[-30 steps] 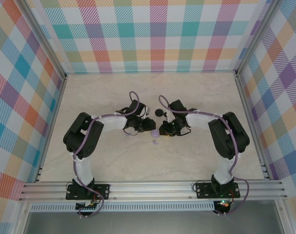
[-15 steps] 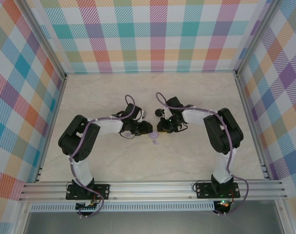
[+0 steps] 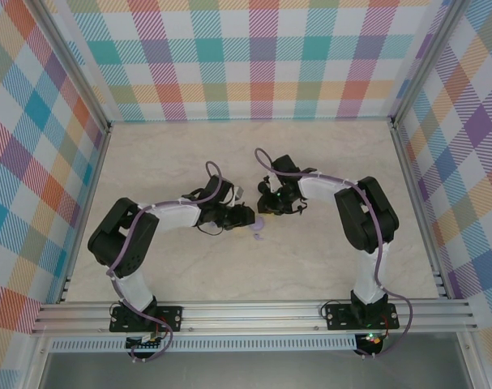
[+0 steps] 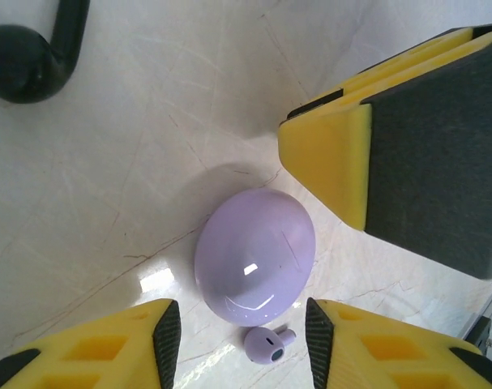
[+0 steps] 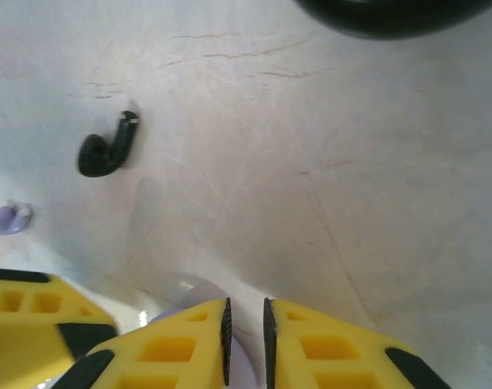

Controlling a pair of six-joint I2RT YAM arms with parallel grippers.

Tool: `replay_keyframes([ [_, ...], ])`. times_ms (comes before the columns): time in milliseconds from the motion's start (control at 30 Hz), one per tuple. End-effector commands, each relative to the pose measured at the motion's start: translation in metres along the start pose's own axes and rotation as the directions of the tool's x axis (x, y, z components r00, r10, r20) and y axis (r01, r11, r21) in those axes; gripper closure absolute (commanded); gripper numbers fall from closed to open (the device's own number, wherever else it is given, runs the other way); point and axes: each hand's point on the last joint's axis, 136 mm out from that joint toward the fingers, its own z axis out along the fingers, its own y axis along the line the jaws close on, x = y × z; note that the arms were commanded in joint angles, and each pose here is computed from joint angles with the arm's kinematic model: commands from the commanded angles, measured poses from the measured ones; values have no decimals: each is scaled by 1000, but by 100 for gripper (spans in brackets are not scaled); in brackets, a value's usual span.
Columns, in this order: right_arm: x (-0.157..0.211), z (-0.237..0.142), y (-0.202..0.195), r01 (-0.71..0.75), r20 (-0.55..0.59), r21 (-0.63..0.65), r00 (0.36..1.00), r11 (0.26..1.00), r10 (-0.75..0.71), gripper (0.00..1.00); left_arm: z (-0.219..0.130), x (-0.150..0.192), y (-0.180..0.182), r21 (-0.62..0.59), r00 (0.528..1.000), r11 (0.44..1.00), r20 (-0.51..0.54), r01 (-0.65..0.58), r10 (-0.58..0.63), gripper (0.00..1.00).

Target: Insert wireless bluetooth earbuds into charging case

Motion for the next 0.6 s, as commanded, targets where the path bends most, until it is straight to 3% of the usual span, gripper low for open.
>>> replay_keyframes([
  [0,-5,-20,-2,16,43,69,999,997,-19,78,-12,-11,-8,-8,999,999,22,-34,34,53],
  [200,10,-37,-3,8,49,58,999,998,-11,77,-11,-29,-8,-6,997,998,17,-69,69,52],
  [567,51,-28,18,-24,-52,-156,999,987,16,74,11,-40,-7,51,994,995,-61,-89,92,51],
])
